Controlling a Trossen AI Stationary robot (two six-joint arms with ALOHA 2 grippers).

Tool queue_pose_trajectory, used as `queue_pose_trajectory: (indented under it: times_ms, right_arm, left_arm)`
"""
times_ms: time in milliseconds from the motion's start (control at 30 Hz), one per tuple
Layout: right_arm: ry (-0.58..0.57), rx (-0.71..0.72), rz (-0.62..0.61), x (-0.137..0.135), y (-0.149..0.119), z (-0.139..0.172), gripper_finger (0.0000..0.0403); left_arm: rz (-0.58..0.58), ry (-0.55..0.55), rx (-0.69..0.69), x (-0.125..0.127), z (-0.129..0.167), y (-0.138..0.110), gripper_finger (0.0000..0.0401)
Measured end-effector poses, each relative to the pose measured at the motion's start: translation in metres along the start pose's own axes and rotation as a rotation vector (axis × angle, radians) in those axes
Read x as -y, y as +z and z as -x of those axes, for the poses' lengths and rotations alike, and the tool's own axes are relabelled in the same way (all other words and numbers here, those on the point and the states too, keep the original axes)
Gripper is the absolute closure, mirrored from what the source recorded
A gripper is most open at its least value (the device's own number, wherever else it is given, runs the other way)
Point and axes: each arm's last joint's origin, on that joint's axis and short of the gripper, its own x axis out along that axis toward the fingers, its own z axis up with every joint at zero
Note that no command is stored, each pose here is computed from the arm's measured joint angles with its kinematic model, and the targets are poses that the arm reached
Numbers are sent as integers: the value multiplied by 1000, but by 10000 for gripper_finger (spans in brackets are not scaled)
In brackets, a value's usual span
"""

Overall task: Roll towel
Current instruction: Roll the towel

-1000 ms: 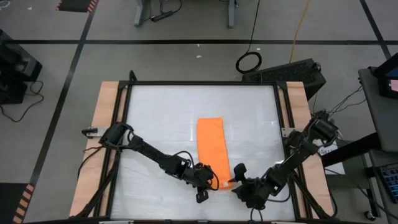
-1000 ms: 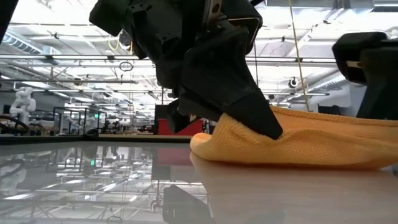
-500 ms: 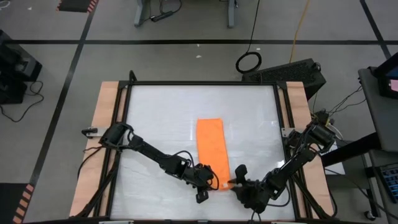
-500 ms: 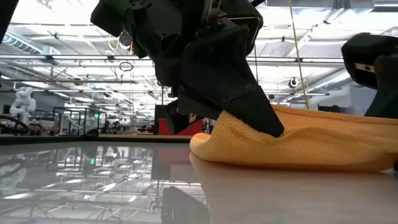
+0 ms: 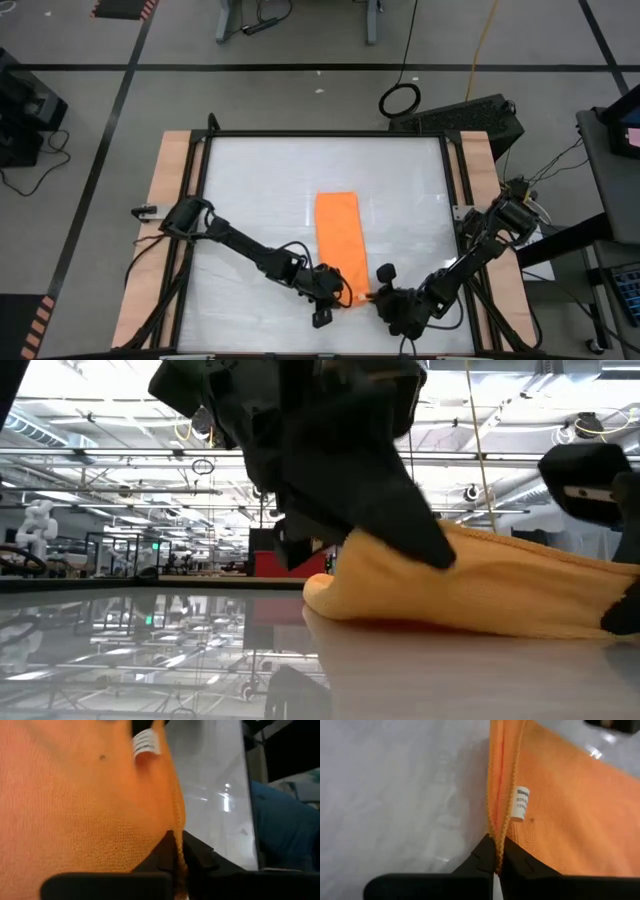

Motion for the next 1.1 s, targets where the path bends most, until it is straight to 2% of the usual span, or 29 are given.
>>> queue_pose_trajectory:
  times_ms: [267, 400, 600, 933, 1000, 1100]
  right_arm:
    - [137, -34, -169, 12, 10, 1, 401]
    - [190, -34, -225, 20, 17, 4, 402]
    - [243, -48, -335, 31, 23, 3, 402]
    - [282, -73, -433, 43, 27, -3, 403]
    - [277, -76, -454, 45, 27, -5, 403]
    - [291, -81, -469, 47, 28, -6, 403]
  left_arm:
    - [-163, -44, 36, 20, 38, 17, 263]
    - [-282, 7, 36, 33, 58, 17, 228]
    - [-468, 158, 12, 56, 61, -11, 216]
    - [-877, 395, 112, 91, 23, -74, 215]
    - [-924, 435, 111, 90, 12, -86, 215]
    - [-934, 513, 136, 86, 0, -96, 209]
